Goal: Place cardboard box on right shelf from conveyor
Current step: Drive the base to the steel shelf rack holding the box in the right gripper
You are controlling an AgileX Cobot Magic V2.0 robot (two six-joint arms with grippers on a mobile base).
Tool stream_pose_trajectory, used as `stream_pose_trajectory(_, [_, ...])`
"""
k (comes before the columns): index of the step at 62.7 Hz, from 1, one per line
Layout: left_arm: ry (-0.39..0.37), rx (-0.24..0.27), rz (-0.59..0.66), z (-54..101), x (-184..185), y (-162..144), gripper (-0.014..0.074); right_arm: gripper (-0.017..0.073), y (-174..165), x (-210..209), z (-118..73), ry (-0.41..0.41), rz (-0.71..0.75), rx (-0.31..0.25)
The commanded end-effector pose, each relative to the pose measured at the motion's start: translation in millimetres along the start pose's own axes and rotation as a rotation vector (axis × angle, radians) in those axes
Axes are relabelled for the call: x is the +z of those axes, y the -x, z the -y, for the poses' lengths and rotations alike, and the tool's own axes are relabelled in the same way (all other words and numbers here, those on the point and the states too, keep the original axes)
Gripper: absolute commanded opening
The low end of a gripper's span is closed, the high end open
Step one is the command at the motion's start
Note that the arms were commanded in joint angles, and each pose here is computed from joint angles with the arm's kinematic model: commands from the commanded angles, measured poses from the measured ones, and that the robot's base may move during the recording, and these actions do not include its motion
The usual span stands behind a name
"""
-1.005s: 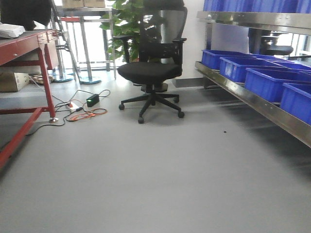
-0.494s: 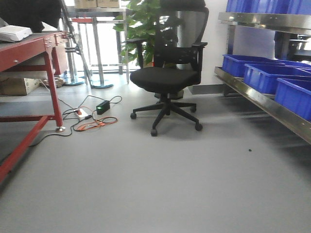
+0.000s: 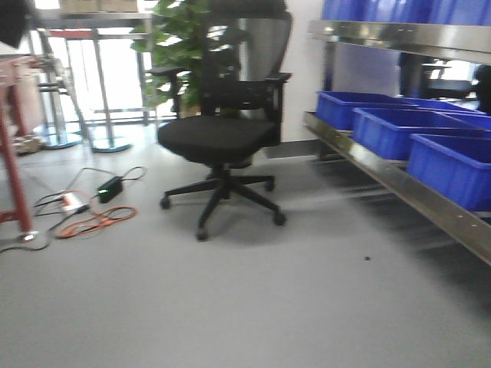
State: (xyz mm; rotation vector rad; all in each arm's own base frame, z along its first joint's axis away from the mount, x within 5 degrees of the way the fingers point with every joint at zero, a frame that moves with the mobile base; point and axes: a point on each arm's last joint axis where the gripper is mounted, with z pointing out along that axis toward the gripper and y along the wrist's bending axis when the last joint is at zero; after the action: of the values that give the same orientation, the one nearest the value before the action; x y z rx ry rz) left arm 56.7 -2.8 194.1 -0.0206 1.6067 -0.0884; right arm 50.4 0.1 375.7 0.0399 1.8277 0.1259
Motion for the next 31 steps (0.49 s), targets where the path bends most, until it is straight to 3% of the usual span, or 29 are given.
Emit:
stream_pose_trajectory(1, [0.002, -0.010, 0.104, -0.1, -1.6, 9.6, -0.0119, 0.0230, 16.3, -4.1, -1.9, 0.014, 0.119, -0.016])
stream_pose_trajectory(31, [0.002, -0.010, 0.104, -0.1, -1.6, 9.6, -0.0119, 0.0230, 16.3, -4.1, -1.9, 0.014, 0.119, -0.016])
